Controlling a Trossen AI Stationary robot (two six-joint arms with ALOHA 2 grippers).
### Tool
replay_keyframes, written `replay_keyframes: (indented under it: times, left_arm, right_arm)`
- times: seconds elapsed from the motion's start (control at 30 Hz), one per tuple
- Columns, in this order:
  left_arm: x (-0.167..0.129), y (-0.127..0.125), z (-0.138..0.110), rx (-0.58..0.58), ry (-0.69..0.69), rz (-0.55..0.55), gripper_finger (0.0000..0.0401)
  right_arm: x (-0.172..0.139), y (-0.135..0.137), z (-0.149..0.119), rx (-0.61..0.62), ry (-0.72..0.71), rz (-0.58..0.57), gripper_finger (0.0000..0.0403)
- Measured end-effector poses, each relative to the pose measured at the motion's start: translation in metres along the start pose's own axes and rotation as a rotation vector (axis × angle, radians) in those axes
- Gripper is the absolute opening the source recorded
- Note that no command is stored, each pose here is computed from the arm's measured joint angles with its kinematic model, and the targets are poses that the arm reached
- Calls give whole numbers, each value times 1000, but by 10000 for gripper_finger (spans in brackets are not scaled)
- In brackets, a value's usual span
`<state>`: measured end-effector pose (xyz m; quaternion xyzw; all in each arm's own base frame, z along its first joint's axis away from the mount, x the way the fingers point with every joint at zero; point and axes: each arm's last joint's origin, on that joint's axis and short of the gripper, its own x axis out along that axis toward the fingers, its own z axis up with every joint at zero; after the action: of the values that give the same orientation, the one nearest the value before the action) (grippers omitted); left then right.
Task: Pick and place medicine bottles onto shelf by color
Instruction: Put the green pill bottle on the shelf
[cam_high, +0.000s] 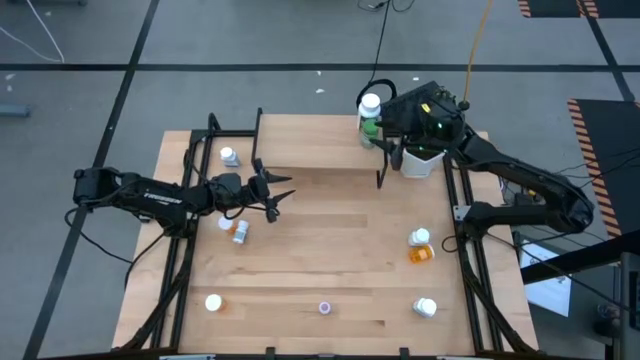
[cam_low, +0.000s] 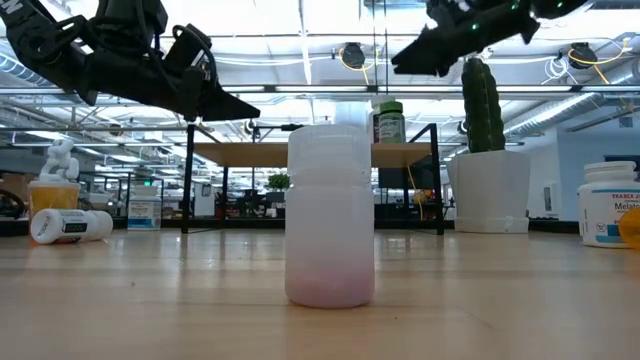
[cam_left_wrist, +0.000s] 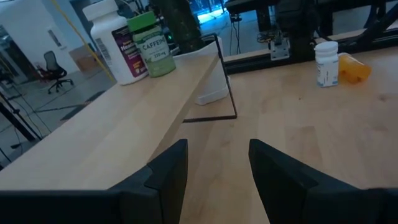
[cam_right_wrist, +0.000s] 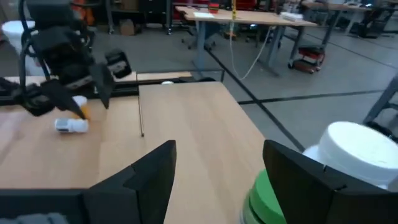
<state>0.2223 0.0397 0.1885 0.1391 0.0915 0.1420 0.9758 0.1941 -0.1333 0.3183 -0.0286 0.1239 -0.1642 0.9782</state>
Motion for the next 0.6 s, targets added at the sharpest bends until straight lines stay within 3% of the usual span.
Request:
replay_keyframes:
  times: [0.33,0.6]
  left_arm:
    - [0,0,0,-40,0,-2,175]
    - [0,0,0,-16,-1,-1,175]
  right_arm:
    - [11,22,-25,9,143,-304,201]
    - [16,15,-32,-14,147,-293,151]
